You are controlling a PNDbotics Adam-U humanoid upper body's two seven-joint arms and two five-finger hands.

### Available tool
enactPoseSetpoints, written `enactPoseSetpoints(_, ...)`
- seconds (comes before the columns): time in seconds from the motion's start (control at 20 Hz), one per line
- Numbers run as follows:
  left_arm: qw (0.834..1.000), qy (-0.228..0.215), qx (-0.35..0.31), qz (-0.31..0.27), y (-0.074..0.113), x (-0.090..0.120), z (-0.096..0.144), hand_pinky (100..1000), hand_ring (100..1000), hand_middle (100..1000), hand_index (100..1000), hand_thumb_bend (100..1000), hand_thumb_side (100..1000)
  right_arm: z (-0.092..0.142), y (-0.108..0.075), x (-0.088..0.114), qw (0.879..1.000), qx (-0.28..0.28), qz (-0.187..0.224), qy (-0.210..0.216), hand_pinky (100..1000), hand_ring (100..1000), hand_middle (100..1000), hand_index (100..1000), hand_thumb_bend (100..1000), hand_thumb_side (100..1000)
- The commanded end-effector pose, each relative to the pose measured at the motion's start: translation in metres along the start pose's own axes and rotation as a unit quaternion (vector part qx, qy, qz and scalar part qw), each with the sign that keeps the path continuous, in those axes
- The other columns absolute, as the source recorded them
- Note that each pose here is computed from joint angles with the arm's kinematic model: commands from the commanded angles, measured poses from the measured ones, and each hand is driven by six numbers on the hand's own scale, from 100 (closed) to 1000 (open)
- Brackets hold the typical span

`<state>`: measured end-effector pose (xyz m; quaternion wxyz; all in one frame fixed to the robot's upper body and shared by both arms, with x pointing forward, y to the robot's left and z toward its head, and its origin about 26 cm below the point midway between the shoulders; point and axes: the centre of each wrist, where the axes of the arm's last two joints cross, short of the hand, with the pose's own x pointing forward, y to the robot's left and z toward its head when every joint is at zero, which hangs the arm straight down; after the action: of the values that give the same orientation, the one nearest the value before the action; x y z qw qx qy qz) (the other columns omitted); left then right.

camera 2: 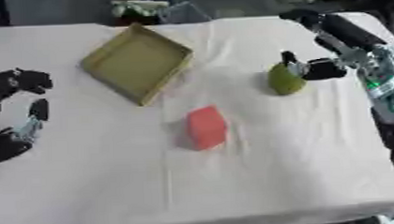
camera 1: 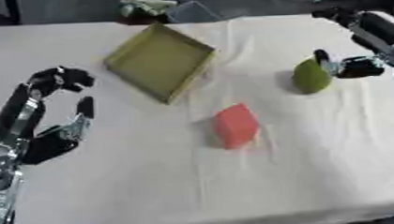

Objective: Pick up objects on the table and place them in the box.

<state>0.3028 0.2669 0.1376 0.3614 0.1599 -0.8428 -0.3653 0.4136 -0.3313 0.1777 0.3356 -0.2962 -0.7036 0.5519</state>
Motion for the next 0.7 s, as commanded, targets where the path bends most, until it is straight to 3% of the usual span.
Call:
enactPoseSetpoints(0.05,1.0,-0.01,0.004,-0.006,0.006,0.004,-0.002,676,799,621,747,118,548,0.004,-0.017,-0.008,1.0,-0.005,0.016,0.013,934,955,908,1000,100,215)
enactPoseSetpoints(0.7,1.0,-0.01,0.002,-0.006,0.006,0.003,-0.002,676,800,623,748,111,550,0.006,-0.007,-0.022,0.999,0.019,0.004,0.043,936,955,907,1000,100,227)
